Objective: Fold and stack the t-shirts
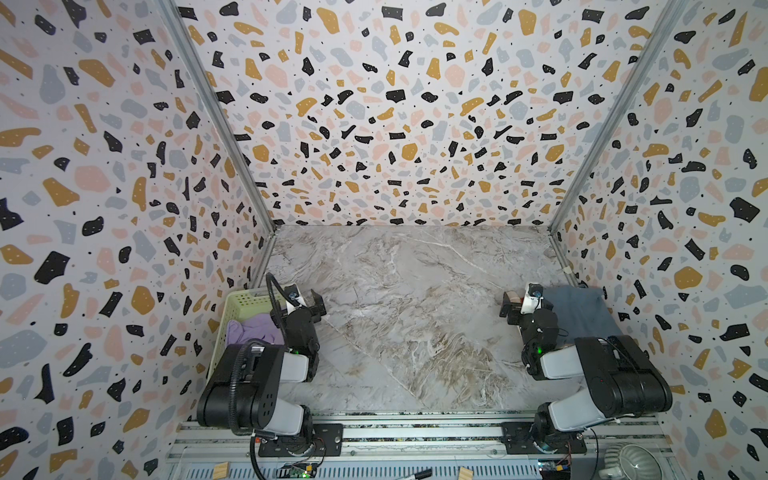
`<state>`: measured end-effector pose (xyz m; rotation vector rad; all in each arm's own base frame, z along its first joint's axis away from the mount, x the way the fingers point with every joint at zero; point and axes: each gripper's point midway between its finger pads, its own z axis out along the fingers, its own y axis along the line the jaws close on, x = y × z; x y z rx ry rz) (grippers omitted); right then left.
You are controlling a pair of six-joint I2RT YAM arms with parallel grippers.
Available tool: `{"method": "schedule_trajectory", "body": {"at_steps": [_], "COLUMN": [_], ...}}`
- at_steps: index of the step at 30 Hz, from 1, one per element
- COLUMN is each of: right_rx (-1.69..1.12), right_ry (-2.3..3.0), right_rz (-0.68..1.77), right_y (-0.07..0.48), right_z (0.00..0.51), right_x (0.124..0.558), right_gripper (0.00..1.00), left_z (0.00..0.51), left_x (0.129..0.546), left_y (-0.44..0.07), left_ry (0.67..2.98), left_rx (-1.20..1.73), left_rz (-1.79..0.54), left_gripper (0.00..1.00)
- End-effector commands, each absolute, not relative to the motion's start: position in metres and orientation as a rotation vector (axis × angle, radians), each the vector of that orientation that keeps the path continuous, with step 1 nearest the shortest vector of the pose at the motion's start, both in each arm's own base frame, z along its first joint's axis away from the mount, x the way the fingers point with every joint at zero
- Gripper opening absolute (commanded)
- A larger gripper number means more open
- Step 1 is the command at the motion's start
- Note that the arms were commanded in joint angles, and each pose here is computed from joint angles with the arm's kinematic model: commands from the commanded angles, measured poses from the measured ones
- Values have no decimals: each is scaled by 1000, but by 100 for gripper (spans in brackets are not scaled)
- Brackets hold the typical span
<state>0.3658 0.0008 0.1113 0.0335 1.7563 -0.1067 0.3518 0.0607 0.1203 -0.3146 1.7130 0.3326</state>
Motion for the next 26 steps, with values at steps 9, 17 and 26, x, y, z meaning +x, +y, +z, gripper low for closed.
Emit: {"method": "schedule_trajectory", "body": {"at_steps": [9, 17, 26], "right_rx": [24, 26, 22], "right_ry": [1703, 1691, 1709], "right_rz": [-124, -154, -119], "right_y": [4, 6, 4], "right_z": [125, 126, 124], "right_x": [364, 362, 365], "right_gripper": [99, 99, 99], "left_z": [133, 133, 134], "left_x": [351, 351, 351], "left_y": [64, 63, 63], "left_ry": [1664, 1664, 1660], "left_rx": [-325, -325, -325], "left_rz": [350, 349, 346], "left_gripper": [99, 100, 100]}}
